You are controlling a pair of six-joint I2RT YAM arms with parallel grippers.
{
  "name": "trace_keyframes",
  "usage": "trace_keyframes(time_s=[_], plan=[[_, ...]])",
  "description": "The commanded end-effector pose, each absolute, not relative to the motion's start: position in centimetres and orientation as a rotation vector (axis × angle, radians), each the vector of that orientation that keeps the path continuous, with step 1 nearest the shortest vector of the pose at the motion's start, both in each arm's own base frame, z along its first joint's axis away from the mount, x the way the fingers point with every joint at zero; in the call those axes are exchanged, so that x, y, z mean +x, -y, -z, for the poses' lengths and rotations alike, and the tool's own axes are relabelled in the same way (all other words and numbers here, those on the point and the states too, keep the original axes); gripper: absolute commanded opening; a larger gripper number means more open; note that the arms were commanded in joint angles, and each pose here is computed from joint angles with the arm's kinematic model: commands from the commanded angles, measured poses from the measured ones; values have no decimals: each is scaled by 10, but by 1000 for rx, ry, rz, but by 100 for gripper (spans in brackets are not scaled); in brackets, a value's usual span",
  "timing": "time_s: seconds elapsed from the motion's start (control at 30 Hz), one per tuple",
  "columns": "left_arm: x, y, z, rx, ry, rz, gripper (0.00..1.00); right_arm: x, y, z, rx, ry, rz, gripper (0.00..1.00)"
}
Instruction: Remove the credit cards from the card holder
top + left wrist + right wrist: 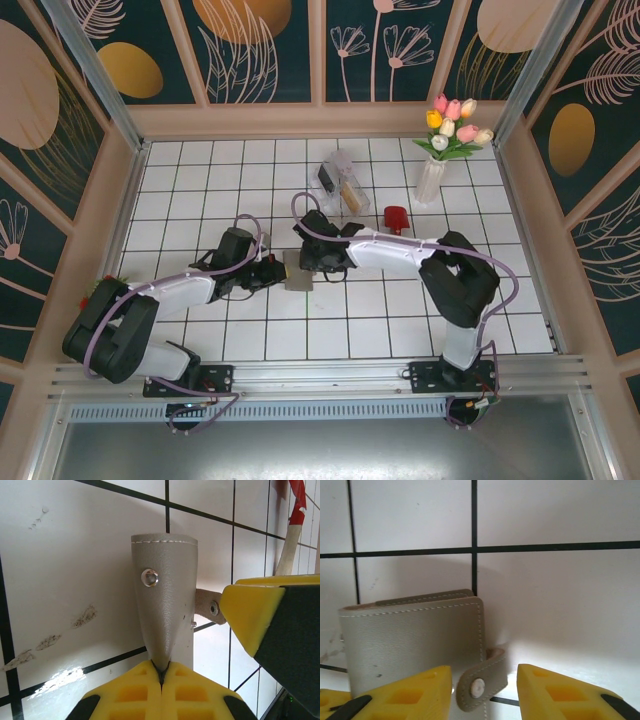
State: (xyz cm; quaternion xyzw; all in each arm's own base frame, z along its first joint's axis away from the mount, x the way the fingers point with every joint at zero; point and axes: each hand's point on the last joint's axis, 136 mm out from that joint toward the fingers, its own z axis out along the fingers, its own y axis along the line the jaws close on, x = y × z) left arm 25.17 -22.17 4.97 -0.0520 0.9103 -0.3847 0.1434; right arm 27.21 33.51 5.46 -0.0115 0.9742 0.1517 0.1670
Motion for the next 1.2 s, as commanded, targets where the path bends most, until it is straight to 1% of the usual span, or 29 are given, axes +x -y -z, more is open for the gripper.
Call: trace_keyframes(time_s=[0.0,0.17,0.33,0.4,0.43,0.5,0.53,0.57,0.6,0.63,0.7,0.83,0.87,0.9,0.93,0.97,1.1,1.17], plan=[[249,221,-50,-112,-2647,1094,0,269,-322,-48,-77,-2808,-294,39],[249,218,-47,-118,-2662,1058,0,270,-319,-46,-64,-2809,-259,31],[249,218,-46,-128,-2669,1058,0,272,-327,-42,-96,-2817,-283,22],[249,219,-47,-125,-2673,1069,0,272,-330,-41,-107,-2814,-311,21],[249,219,-48,-127,-2674,1067,2,272,-331,-40,-107,-2818,-326,21],[250,218,-49,-135,-2675,1053,13,273,-332,-39,-103,-2821,-345,18],[251,218,-50,-128,-2676,1043,20,274,-332,-39,-100,-2818,-347,16],[253,218,-51,-114,-2682,1031,31,274,-331,-39,-96,-2815,-345,6],[254,216,-51,-109,-2694,1005,42,275,-328,-41,-77,-2807,-341,0],[257,213,-51,-105,-2707,963,48,276,-327,-47,-69,-2791,-343,0],[262,208,-54,-101,-2717,890,56,277,-325,-60,-73,-2750,-366,0],[274,201,-69,-136,-2678,847,75,273,-319,-87,-136,-2707,-387,0],[277,201,-73,-139,-2666,845,81,272,-319,-92,-152,-2703,-402,0],[278,199,-76,-144,-2654,832,89,269,-319,-98,-176,-2699,-424,0],[281,196,-81,-154,-2638,816,95,266,-321,-103,-201,-2696,-450,0],[282,194,-85,-158,-2622,807,98,265,-322,-109,-217,-2689,-475,0],[287,183,-101,-222,-2552,782,99,261,-332,-133,-267,-2653,-596,0],[286,172,-97,-285,-2541,760,99,258,-341,-141,-275,-2646,-667,0]])
